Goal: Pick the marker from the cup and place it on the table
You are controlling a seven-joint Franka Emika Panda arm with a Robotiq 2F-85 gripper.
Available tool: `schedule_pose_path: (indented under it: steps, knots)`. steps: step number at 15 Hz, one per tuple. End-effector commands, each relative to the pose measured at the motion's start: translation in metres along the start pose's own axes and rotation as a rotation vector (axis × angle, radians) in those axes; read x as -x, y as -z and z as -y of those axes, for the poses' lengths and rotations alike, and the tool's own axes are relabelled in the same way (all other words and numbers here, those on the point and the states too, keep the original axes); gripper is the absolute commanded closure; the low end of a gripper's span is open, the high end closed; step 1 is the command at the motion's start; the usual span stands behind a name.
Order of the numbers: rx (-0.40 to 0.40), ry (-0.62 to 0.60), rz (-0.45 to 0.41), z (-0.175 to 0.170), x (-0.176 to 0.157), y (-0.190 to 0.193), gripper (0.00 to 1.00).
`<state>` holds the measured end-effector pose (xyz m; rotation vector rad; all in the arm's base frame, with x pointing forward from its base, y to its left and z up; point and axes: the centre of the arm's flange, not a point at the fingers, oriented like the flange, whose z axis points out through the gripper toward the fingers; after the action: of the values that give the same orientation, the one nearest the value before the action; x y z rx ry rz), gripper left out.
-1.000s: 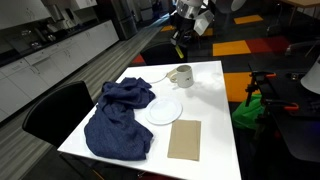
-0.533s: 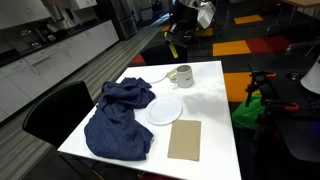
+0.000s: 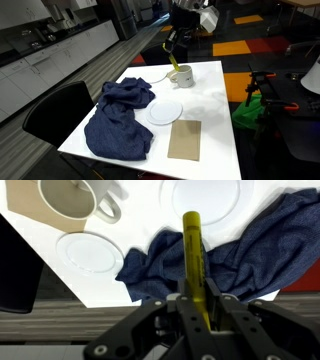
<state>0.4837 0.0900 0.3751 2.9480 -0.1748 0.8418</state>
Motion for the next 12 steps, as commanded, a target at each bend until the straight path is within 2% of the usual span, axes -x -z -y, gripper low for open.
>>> schedule_pose_path:
  steps: [1,4,8,12]
  knots:
    - [0.011,-0.043,0.075,0.02,-0.015,-0.004,0.95]
    - [0.013,-0.121,0.152,0.037,-0.013,-0.015,0.95]
    - [0.074,-0.272,0.239,0.059,-0.005,-0.044,0.95]
    - [0.148,-0.447,0.327,0.053,0.009,-0.077,0.95]
